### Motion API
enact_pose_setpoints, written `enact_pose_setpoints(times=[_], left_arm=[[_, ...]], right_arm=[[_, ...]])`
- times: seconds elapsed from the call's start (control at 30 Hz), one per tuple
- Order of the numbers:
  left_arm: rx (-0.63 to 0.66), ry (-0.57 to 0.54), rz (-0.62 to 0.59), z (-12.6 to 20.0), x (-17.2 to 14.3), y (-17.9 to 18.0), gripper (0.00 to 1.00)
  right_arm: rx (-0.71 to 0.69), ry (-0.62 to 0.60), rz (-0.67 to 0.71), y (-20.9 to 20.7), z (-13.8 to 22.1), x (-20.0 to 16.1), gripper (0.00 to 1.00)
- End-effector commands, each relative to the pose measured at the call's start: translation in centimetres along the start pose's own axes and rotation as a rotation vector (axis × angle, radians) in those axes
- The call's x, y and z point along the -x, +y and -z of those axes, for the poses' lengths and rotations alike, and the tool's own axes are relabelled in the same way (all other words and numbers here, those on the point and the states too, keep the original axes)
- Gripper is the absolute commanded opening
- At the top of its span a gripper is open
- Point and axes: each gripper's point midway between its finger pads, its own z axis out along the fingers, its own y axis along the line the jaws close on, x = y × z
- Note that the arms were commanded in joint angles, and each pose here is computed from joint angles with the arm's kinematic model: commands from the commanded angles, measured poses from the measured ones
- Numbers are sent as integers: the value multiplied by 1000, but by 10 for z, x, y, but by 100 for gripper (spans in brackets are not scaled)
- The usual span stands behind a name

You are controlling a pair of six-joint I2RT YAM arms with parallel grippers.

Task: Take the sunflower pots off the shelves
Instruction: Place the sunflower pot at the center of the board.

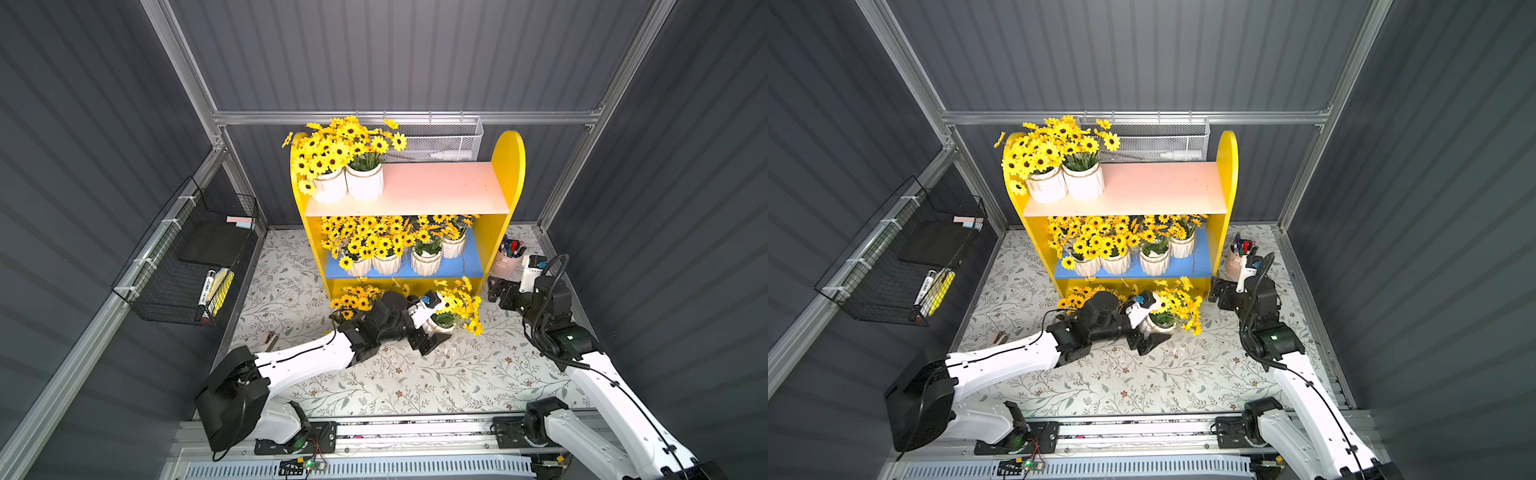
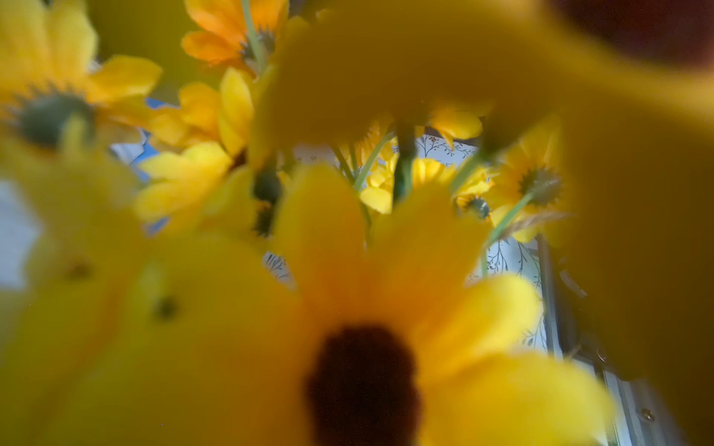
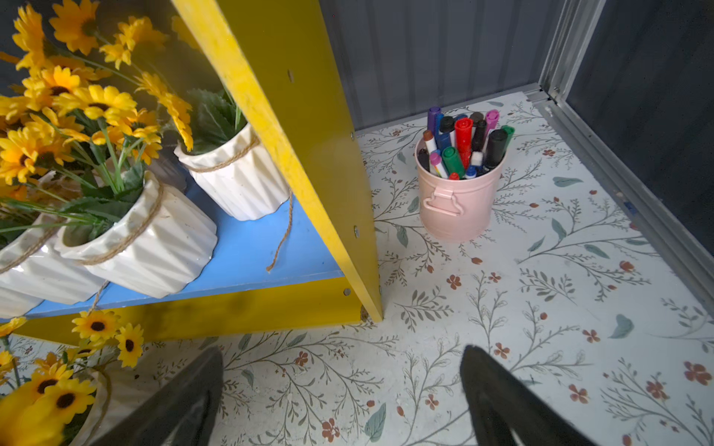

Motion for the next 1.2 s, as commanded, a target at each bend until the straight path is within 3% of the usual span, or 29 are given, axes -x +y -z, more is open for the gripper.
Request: enact_pose_setpoints(times=[0.0, 0.3, 0.57, 0.73, 1.17], left_arm=[[-28, -196, -42, -10, 40, -9, 0], [-101, -247, -4, -61, 5, -17, 0], [-109, -295, -6, -90, -11, -12, 0], [-83, -342, 58, -110, -23, -2, 0], [36, -271, 135, -153, -78, 44, 0]], right_arm=[[17, -57, -28, 1, 6, 23, 97], [67, -114, -61, 6, 15, 44, 97], [120, -119, -39, 17, 20, 51, 96], [128, -119, -35, 18, 19, 50, 96], [174, -131, -56, 26, 10, 55, 96]])
